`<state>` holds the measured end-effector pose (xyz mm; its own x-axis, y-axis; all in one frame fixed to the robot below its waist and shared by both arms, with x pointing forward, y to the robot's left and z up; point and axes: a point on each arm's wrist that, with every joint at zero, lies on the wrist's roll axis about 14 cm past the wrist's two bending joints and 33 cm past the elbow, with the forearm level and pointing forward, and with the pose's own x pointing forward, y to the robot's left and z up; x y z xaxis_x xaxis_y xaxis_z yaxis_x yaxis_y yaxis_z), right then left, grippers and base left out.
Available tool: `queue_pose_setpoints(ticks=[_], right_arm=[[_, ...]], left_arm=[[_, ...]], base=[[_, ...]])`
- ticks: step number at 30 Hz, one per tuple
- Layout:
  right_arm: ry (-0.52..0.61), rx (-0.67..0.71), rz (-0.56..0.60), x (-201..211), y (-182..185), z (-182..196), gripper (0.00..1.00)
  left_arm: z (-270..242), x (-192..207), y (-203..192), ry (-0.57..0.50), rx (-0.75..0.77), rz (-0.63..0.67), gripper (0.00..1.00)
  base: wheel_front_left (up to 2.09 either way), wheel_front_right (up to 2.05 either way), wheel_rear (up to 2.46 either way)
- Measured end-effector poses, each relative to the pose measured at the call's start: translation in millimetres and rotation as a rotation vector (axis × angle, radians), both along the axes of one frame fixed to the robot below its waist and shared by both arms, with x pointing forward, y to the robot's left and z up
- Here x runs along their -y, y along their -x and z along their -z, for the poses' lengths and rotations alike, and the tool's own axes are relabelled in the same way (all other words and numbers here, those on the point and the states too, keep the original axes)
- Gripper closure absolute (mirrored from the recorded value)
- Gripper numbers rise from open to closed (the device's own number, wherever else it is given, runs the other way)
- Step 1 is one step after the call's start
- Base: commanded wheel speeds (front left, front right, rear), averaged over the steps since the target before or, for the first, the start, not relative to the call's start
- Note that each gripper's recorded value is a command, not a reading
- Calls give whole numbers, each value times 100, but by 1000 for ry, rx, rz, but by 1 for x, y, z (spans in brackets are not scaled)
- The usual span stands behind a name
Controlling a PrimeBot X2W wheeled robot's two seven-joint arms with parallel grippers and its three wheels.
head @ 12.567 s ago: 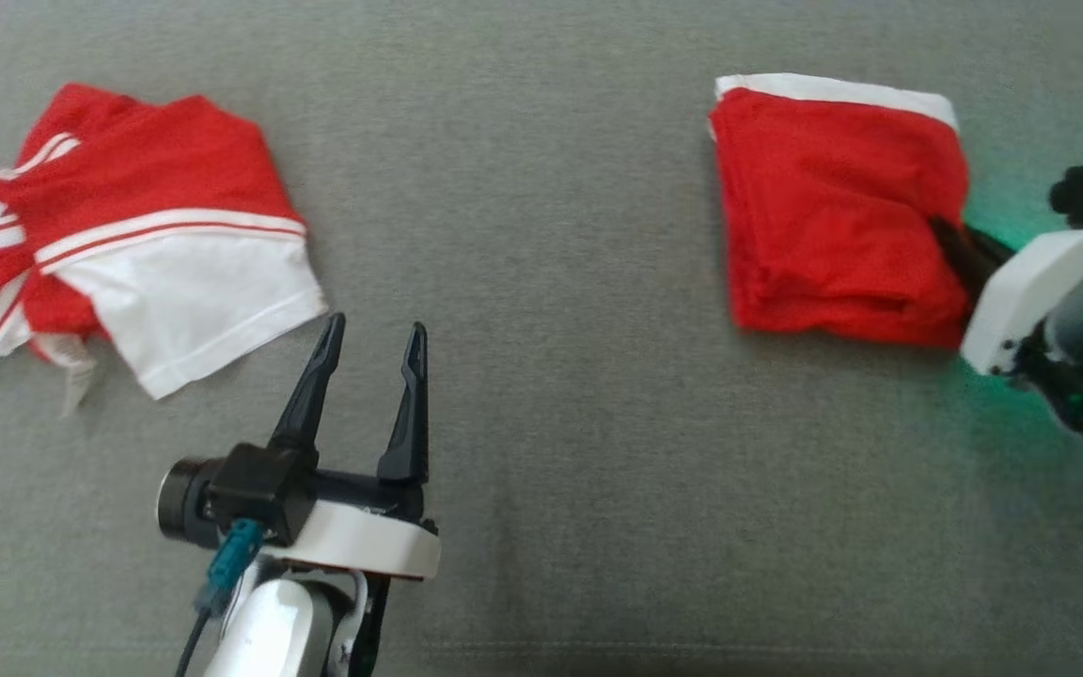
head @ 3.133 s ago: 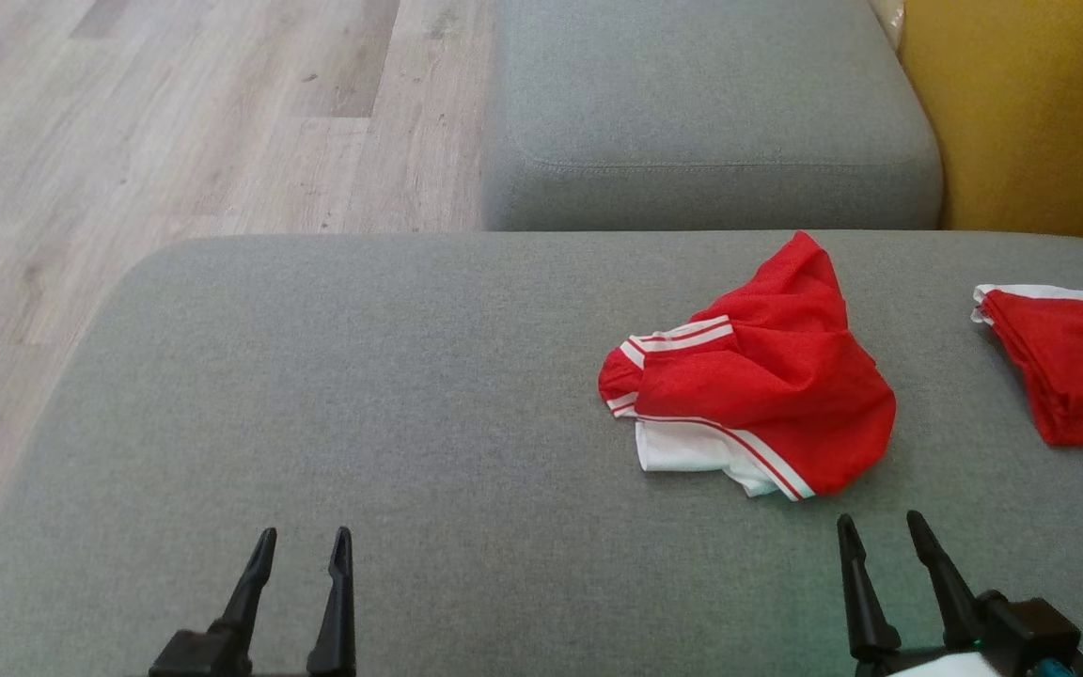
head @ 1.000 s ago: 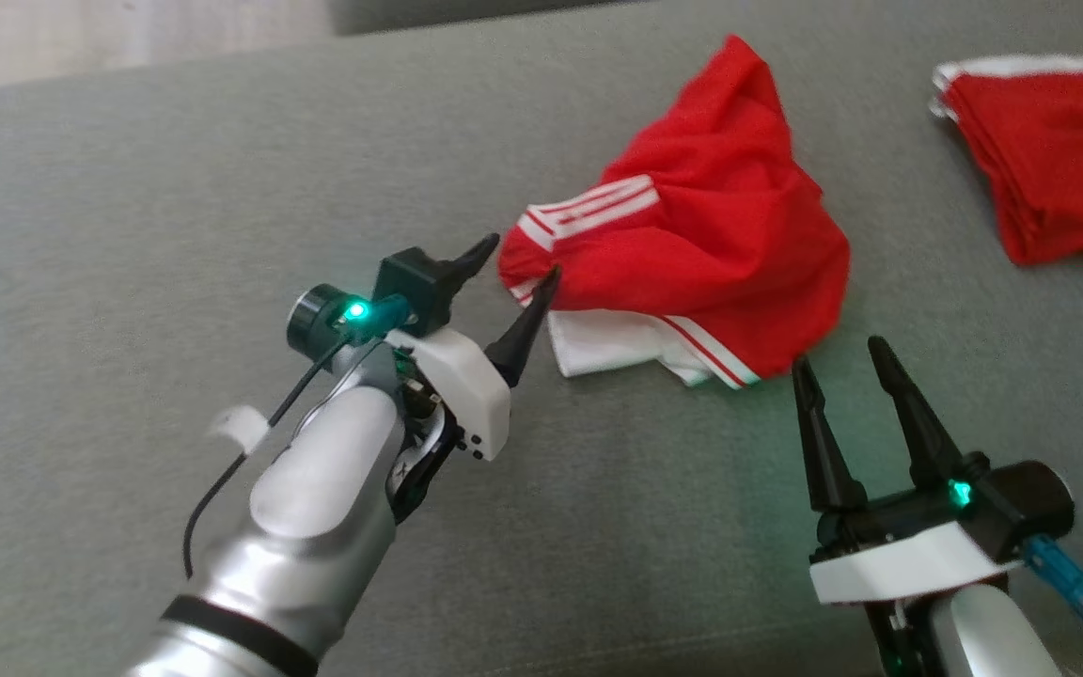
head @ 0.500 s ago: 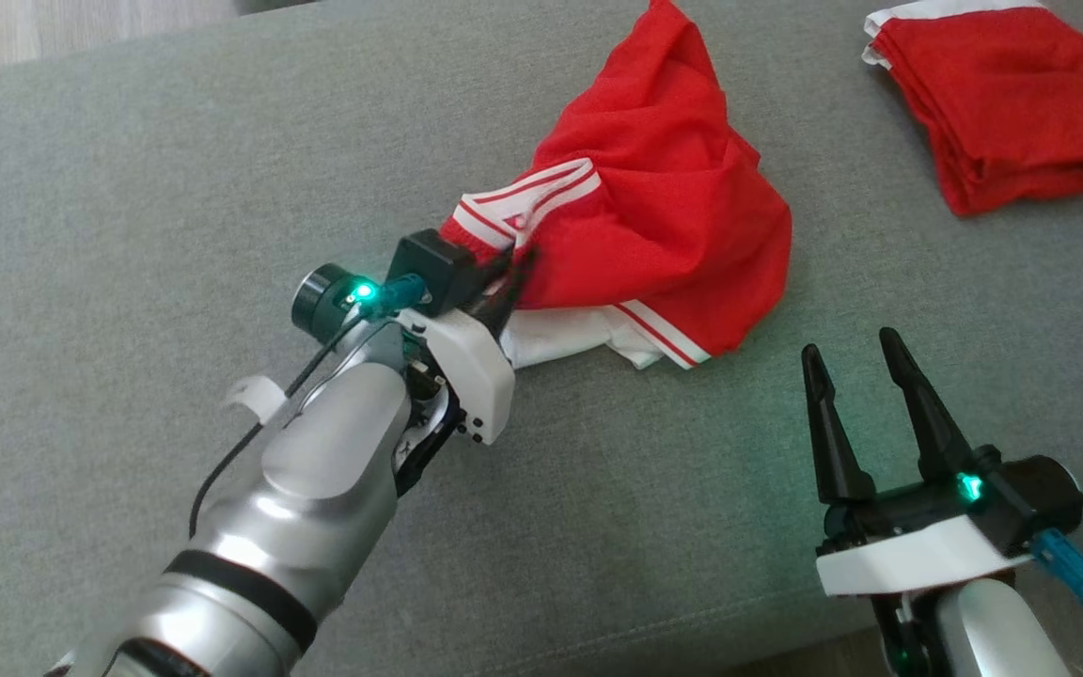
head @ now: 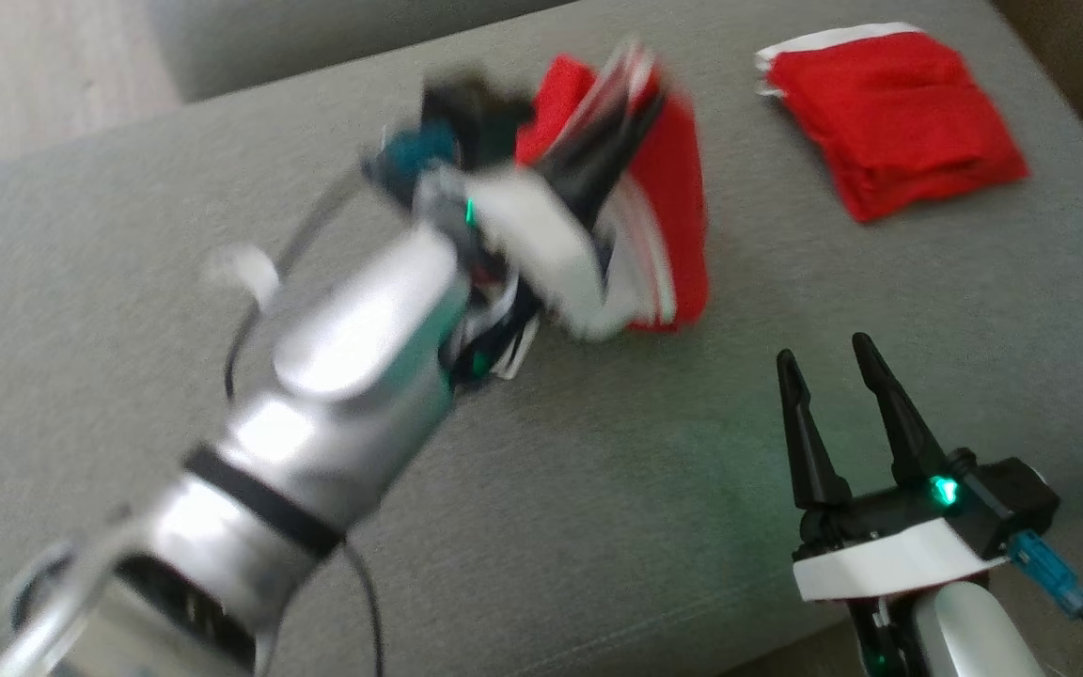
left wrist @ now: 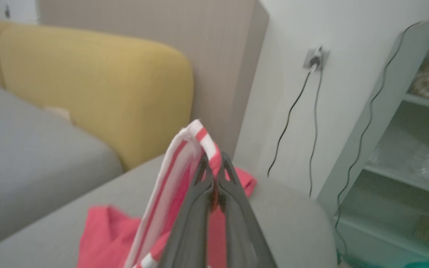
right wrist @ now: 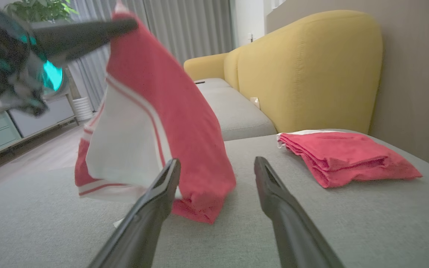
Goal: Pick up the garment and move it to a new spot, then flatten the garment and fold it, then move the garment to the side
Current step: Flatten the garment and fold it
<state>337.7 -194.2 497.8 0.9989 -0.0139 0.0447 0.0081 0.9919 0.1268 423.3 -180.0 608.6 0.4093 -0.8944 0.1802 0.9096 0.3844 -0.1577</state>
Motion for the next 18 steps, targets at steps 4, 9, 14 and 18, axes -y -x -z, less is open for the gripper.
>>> queue_pose_setpoints(ticks=[4, 9, 14, 18], right_arm=[[-7, 22, 53, 14, 13, -7, 0], [-33, 41, 97, 25, 25, -12, 0], [-47, 52, 113, 27, 37, -14, 0], [-53, 48, 88, 20, 34, -11, 0]], left_arm=[[-84, 19, 0, 156, 86, 44, 100], [-157, 20, -12, 274, 156, -19, 100], [-214, -5, -27, 388, 185, -146, 100], [-171, -34, -60, 321, 94, -293, 100]], base=[[0, 0, 0], [0, 0, 0], [0, 0, 0], [0, 0, 0]])
